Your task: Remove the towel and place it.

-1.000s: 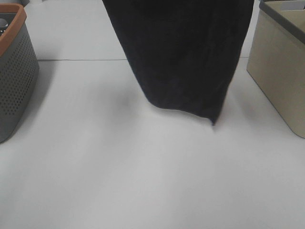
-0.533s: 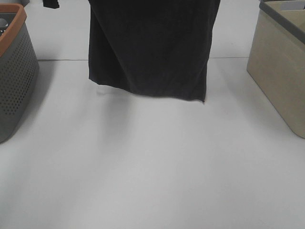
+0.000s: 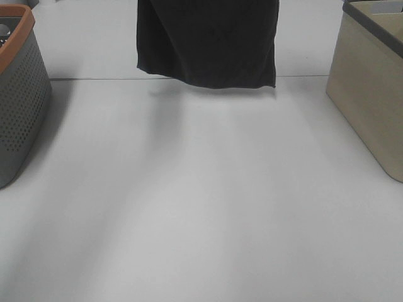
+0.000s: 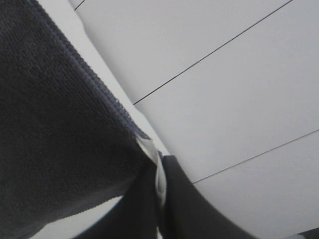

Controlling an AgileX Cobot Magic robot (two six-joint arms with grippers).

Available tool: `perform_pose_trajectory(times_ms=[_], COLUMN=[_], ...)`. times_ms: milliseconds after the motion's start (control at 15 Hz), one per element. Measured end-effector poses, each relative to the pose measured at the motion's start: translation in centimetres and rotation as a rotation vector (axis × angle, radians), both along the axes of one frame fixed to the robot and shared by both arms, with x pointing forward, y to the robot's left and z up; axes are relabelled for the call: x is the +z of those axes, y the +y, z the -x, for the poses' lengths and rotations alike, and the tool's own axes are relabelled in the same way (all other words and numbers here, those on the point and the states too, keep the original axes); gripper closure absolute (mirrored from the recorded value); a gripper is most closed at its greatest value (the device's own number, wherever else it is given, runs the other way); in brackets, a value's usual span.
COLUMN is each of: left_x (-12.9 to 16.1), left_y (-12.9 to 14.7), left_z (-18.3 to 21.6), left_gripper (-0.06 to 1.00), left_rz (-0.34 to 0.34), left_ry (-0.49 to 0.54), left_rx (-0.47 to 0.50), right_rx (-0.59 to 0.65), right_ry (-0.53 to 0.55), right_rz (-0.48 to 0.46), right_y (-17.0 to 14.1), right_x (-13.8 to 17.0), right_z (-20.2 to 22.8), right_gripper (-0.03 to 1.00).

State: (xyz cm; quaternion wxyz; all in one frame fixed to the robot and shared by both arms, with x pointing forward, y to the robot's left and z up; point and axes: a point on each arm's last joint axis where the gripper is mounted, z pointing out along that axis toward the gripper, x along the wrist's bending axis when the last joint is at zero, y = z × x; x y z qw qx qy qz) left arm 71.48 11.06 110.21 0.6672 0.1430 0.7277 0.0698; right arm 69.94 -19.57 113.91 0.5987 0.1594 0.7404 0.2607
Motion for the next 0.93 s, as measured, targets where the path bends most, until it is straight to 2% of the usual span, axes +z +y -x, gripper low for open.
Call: perform_pose_trajectory(times_ms=[133,267,333,467,600,733,933], left_x=[-1.5,-4.7,-8.1,-11.2,-12.8,-13.2,-14.9], left_y=[-0.1,-0.7,-1.8,-2.0,-1.3,-0.1,2.5], left_z=[-0.7,0.1,2.3,4.9,8.3,10.7,14.8], left_gripper=[0.94,0.94,0.94,0.94,0.94,0.94,0.94], left_rz=[-0.018,-0.127,-0.212,-0.285,-0.352,-0.386,-0.445], left_ry=[0.028,0.081,0.162,0.254,0.322,0.361,0.453], left_rx=[-0.036,-0.011,-0.002,-0.014,-0.031,-0.032,-0.043], right_rx=[-0.007,-0.017,-0.026,-0.011,0.034,0.076,0.164], right_ry=[-0.006,0.060,0.187,0.277,0.305,0.338,0.459], right_rz=[-0.026,-0.082,-0.066,-0.050,-0.043,-0.030,0.017], right_y=[-0.5,-0.7,-1.0,-1.4,-1.1,-0.2,2.1], right_x=[-0.8,-2.8,-7.0,-11.0,-13.1,-14.3,-17.8], right_z=[-0.7,-0.7,0.5,3.3,6.7,9.1,13.4], right_gripper=[0.95,0.95,0.95,0.95,0.95,0.95,0.95])
